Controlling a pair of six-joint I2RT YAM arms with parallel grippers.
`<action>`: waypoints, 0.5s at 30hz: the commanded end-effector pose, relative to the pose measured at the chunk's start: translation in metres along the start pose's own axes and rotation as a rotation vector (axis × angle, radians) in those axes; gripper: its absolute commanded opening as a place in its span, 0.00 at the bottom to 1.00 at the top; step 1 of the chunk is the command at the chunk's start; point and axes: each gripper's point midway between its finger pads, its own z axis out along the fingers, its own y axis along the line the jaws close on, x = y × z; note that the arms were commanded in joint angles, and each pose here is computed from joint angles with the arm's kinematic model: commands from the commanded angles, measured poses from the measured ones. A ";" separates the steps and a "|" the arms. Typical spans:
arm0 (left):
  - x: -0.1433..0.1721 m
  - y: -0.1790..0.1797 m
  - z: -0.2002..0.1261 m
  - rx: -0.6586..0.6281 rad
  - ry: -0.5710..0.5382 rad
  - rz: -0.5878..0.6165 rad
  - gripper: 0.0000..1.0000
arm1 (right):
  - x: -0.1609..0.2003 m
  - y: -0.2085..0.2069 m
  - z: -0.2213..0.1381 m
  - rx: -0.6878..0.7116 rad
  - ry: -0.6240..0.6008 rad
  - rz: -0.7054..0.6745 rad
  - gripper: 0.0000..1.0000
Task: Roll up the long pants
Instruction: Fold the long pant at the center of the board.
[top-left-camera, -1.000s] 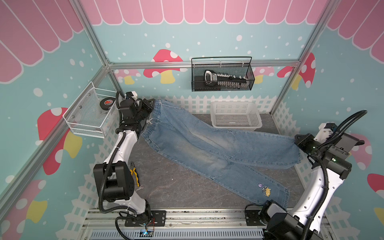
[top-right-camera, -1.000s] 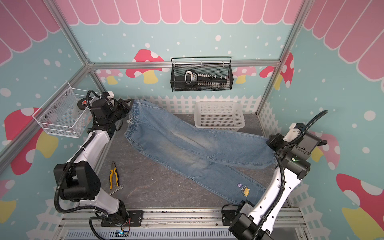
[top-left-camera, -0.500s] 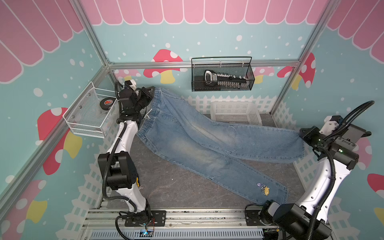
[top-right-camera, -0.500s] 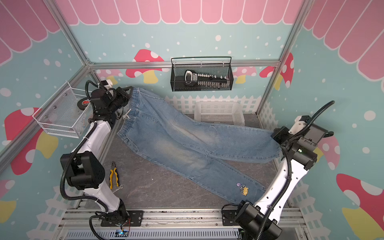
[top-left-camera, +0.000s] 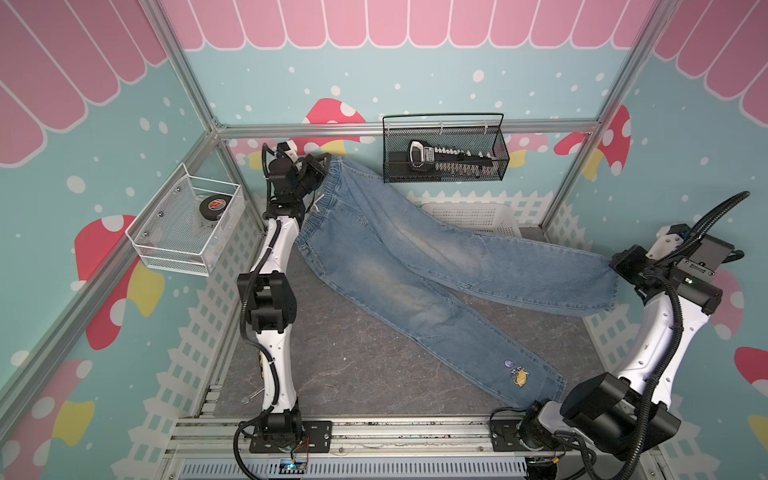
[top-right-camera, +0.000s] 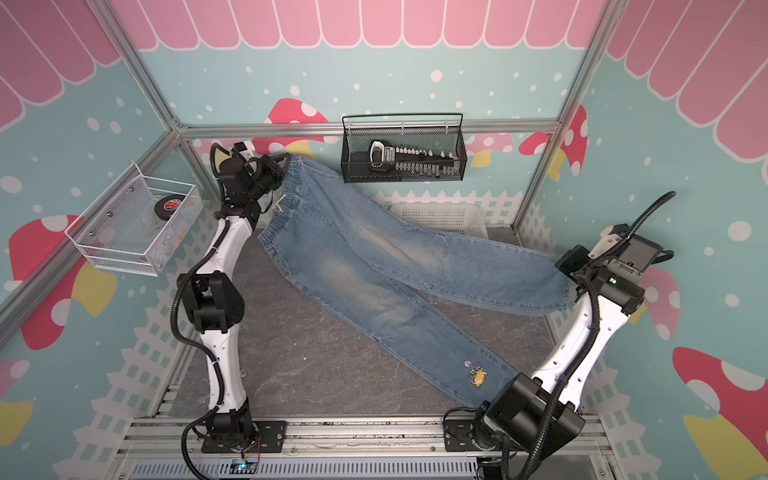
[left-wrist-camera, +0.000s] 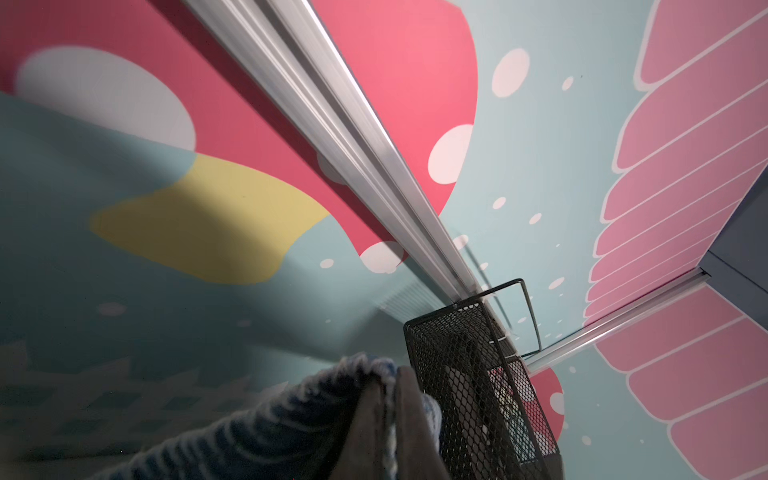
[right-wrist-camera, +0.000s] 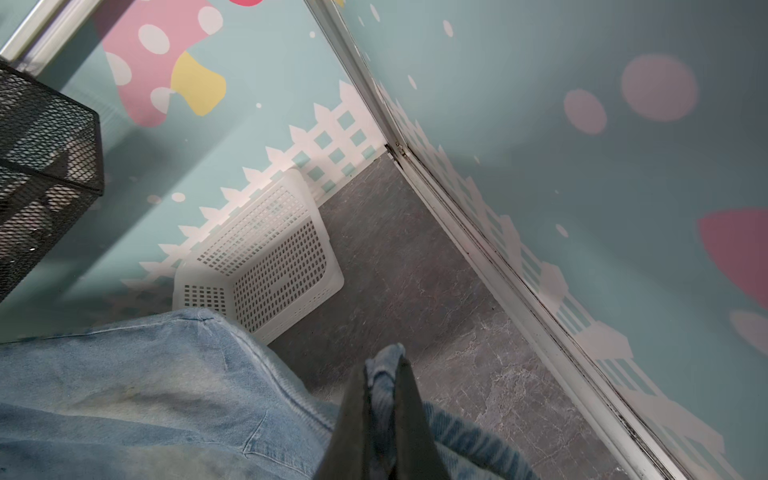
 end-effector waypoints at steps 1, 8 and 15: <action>-0.014 -0.020 0.010 0.071 -0.070 -0.007 0.00 | -0.006 -0.009 0.005 0.007 -0.046 -0.021 0.00; -0.009 0.010 0.002 0.100 -0.101 -0.011 0.00 | 0.012 0.001 -0.007 -0.039 -0.064 0.001 0.00; -0.009 0.054 -0.046 0.099 -0.155 -0.052 0.00 | 0.070 0.026 -0.044 -0.135 -0.080 0.046 0.00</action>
